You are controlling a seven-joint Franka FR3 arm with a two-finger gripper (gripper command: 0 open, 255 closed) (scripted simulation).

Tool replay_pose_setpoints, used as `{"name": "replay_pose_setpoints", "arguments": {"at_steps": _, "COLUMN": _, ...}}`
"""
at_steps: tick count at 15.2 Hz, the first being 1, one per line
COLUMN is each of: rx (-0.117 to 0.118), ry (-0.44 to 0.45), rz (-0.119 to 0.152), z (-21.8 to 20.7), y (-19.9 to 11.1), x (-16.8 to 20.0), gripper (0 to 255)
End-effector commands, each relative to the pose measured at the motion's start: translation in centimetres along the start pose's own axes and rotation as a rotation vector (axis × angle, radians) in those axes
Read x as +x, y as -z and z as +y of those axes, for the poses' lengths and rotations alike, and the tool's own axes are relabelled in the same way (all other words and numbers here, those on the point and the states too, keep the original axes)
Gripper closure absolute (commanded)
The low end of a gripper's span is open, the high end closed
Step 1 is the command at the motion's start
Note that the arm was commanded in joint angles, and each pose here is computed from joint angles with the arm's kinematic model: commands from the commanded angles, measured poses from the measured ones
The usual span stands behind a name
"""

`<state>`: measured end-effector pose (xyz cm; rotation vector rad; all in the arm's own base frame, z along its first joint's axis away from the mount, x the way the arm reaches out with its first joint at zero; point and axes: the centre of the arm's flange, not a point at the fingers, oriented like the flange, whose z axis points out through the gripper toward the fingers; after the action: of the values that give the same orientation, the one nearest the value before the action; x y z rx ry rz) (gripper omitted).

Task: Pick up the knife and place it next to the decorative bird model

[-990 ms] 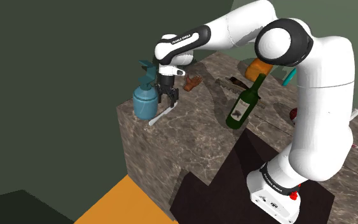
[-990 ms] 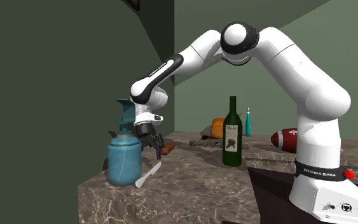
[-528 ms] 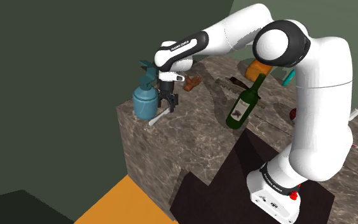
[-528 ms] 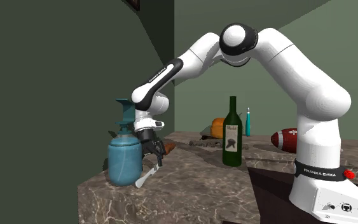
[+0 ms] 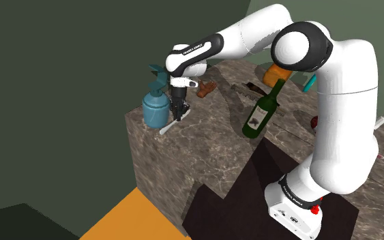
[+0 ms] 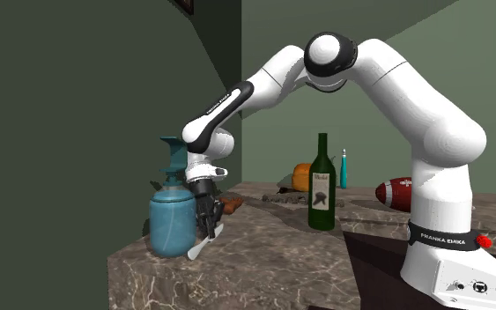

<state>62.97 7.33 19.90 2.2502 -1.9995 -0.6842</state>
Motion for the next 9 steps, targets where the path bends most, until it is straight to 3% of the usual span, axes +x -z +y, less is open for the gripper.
{"name": "replay_pose_setpoints", "arguments": {"at_steps": 1, "rx": -0.001, "ry": 0.0, "rz": 0.0, "z": 0.01, "y": -0.07, "x": 0.0, "gripper": 255}}
{"name": "replay_pose_setpoints", "arguments": {"at_steps": 9, "rx": -0.001, "ry": 0.0, "rz": 0.0, "z": 0.34, "y": 0.9, "x": -0.32, "gripper": 255}}
